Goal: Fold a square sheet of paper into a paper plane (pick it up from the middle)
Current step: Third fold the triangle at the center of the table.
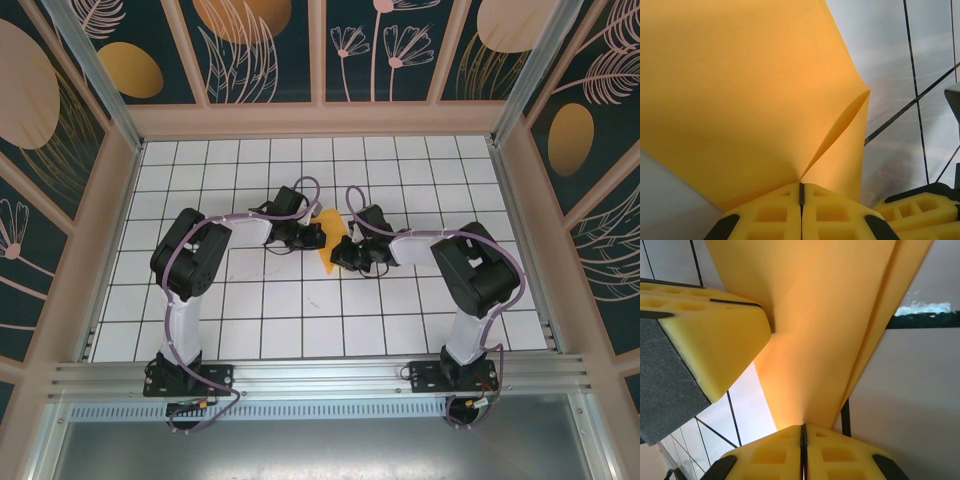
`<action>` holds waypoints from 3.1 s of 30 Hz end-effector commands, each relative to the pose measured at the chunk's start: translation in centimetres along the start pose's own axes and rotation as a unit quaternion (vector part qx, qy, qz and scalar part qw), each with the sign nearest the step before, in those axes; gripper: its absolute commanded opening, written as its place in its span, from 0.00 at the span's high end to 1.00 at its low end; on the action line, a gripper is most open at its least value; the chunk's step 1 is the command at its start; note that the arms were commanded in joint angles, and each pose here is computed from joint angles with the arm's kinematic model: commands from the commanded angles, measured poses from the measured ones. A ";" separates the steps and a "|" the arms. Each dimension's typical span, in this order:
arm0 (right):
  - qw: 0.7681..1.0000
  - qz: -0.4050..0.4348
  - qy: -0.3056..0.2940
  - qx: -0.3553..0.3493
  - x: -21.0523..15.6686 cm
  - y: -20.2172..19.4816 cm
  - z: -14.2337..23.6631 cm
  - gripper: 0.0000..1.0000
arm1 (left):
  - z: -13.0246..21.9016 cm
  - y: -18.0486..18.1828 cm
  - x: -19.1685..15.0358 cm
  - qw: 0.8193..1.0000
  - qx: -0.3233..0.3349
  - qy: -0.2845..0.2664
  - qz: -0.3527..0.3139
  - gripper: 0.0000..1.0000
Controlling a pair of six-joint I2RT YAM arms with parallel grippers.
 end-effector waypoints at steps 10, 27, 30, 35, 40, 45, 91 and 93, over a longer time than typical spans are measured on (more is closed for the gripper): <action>1.000 0.013 0.004 0.021 -1.0 1.8 0.2 0.88 | -0.8 1.5 -0.2 0.999 0.044 0.001 0.002 0.91; 1.000 -0.009 0.027 -0.012 -1.9 -0.2 -1.7 0.88 | 2.3 -1.9 1.3 0.998 0.006 -0.052 -0.021 0.72; 1.000 -0.008 0.024 -0.012 -1.7 -0.1 -1.7 0.88 | 3.3 -2.8 1.3 0.998 -0.013 -0.063 -0.020 0.66; 1.000 -0.001 0.015 -0.007 -1.5 0.2 -1.5 0.88 | 3.6 -3.3 0.3 0.996 -0.076 -0.041 0.002 0.79; 1.000 0.000 0.011 -0.006 -1.3 0.3 -1.5 0.88 | 2.8 -2.6 -0.7 0.993 -0.110 -0.009 0.038 0.85; 1.000 0.001 0.005 -0.002 -1.2 0.5 -1.3 0.89 | 1.2 -0.9 -0.8 0.996 -0.071 -0.005 0.060 0.87; 0.997 0.007 0.050 -0.065 -3.0 0.2 -2.7 0.89 | -0.8 2.5 -1.1 0.998 0.042 -0.015 0.052 0.90; 0.998 0.009 0.040 -0.041 -2.4 0.9 -2.0 0.90 | -0.8 2.5 -1.2 0.998 0.042 -0.013 0.051 0.90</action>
Point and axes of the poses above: each hand's point on the last joint's axis, 136 mm out from that joint toward the fingers, its own z axis back along the fingers, its own y axis along the line the jaws close on, x = y × z, the point moved 10 cm from there along z, back along the fingers, and after that the axes turned 12 degrees about z, right-handed, at the moved point
